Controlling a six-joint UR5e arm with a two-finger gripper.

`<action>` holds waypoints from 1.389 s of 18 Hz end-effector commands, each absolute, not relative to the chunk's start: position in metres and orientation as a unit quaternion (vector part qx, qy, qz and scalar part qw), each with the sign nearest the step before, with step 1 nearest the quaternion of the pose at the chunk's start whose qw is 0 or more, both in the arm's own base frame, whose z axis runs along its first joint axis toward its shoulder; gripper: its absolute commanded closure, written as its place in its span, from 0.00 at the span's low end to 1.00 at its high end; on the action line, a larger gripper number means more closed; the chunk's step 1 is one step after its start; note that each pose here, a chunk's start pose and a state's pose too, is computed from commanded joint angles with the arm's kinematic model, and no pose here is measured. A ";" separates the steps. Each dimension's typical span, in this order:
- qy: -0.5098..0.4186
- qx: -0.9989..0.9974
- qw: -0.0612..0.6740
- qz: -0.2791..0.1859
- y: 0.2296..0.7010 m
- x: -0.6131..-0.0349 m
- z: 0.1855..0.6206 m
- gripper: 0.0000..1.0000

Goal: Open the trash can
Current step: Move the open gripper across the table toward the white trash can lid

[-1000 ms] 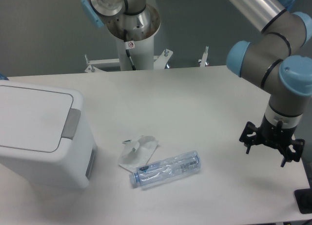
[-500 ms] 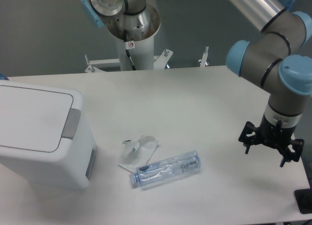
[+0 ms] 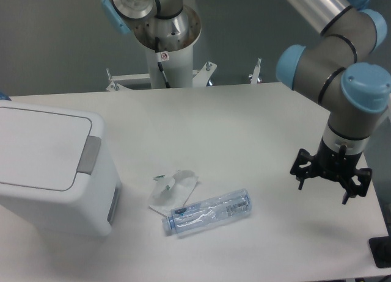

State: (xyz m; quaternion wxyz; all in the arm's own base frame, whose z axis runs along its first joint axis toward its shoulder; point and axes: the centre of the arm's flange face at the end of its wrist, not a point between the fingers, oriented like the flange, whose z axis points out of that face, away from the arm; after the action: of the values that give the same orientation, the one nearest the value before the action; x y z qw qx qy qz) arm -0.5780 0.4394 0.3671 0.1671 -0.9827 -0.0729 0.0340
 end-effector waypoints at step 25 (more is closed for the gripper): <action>-0.144 -0.945 0.284 -0.073 0.541 -0.289 0.499 0.00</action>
State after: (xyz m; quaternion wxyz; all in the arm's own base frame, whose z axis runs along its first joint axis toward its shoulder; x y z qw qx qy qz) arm -0.2894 0.5414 0.4989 0.2842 -0.9451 -0.1437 -0.0728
